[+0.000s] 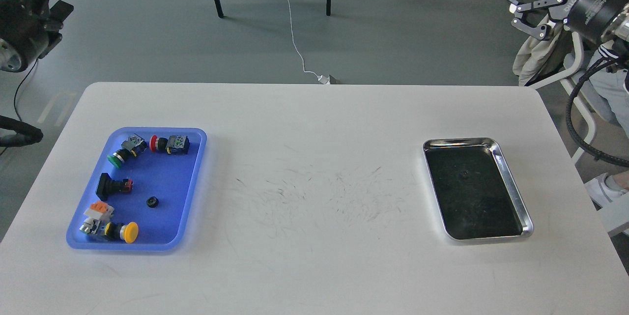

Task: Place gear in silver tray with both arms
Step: 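Reach the left gripper into the blue tray toward another black gear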

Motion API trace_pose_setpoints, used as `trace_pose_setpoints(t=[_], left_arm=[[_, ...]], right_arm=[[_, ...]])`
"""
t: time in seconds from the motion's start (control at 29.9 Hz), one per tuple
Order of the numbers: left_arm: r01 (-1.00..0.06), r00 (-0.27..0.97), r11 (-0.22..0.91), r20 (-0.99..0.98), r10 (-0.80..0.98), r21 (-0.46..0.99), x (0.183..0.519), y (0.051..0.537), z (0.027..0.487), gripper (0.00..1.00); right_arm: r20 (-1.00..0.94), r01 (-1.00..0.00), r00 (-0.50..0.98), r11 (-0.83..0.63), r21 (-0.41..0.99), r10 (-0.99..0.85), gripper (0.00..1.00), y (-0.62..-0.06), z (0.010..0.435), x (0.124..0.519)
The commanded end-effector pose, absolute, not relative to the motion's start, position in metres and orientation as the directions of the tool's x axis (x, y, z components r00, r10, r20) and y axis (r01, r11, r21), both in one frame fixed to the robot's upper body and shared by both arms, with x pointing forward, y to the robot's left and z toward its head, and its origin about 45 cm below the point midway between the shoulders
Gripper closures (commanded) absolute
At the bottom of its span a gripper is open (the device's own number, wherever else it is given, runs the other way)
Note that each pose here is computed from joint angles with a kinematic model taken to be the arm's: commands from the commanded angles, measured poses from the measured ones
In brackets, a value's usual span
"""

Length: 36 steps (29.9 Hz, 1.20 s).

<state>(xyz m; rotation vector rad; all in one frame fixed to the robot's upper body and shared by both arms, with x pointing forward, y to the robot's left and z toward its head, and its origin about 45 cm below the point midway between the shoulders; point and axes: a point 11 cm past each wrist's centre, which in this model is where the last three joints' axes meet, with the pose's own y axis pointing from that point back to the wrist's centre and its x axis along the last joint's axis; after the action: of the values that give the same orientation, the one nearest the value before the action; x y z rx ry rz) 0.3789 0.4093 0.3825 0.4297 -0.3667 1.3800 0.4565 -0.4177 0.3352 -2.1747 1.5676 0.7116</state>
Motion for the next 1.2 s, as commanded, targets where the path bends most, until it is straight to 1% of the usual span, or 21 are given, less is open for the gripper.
trace_pose_setpoints(t=[0.0,0.1,0.2,0.3,0.37,0.47,0.53,0.67,0.77,0.9,1.07,1.17], left_arm=[[-0.965,0.257,0.165,0.591,0.765,0.205,0.345,0.421,0.378,0.02],[-0.937,0.342,0.184,0.677,0.652,0.296,0.325,0.425,0.37,0.02],[-0.907,0.42,0.204,0.772,0.478,0.367,0.317,0.423,0.352,0.02],[-0.864,0.498,0.238,0.824,0.269,0.444,0.311,0.412,0.317,0.02],[-0.838,0.52,0.271,0.842,0.139,0.473,0.308,0.403,0.3,0.02],[-0.783,0.558,0.317,0.829,-0.022,0.535,0.297,0.39,0.265,0.02],[-0.76,0.562,0.335,0.822,-0.092,0.557,0.29,0.384,0.243,0.02],[-0.732,0.551,0.347,0.809,-0.203,0.586,0.288,0.379,0.212,0.03],[-0.717,0.536,0.367,0.806,-0.252,0.592,0.288,0.372,0.196,0.04],[-0.686,0.516,0.409,0.799,-0.31,0.602,0.28,0.359,0.174,0.04],[-0.651,0.536,0.426,0.778,-0.328,0.628,0.268,0.355,0.155,0.05],[-0.645,0.54,0.432,0.776,-0.326,0.631,0.267,0.354,0.153,0.09]], right_arm=[[-0.725,-0.988,0.073,-0.151,0.043,-0.684,0.03,-0.452,0.268,0.435],[-0.785,-0.991,-0.058,-0.057,0.118,-0.617,0.03,-0.469,0.213,0.411],[-0.825,-0.983,-0.106,-0.068,0.172,-0.556,0.03,-0.446,0.169,0.4],[-0.84,-0.978,-0.096,-0.108,0.18,-0.535,0.03,-0.426,0.159,0.4],[-0.838,-0.974,-0.084,-0.132,0.182,-0.539,0.03,-0.418,0.158,0.4],[-0.809,-0.955,-0.027,-0.223,0.194,-0.588,0.02,-0.396,0.16,0.402],[-0.788,-0.948,-0.008,-0.247,0.202,-0.615,0.02,-0.393,0.161,0.401],[-0.772,-0.938,-0.005,-0.264,0.223,-0.636,0.02,-0.392,0.158,0.399],[-0.772,-0.936,-0.009,-0.266,0.23,-0.636,0.02,-0.392,0.155,0.396],[-0.774,-0.935,-0.001,-0.274,0.225,-0.633,0.02,-0.39,0.157,0.396],[-0.772,-0.935,0.002,-0.276,0.224,-0.635,0.02,-0.391,0.159,0.396],[-0.772,-0.935,0.002,-0.276,0.224,-0.635,0.02,-0.391,0.159,0.396]])
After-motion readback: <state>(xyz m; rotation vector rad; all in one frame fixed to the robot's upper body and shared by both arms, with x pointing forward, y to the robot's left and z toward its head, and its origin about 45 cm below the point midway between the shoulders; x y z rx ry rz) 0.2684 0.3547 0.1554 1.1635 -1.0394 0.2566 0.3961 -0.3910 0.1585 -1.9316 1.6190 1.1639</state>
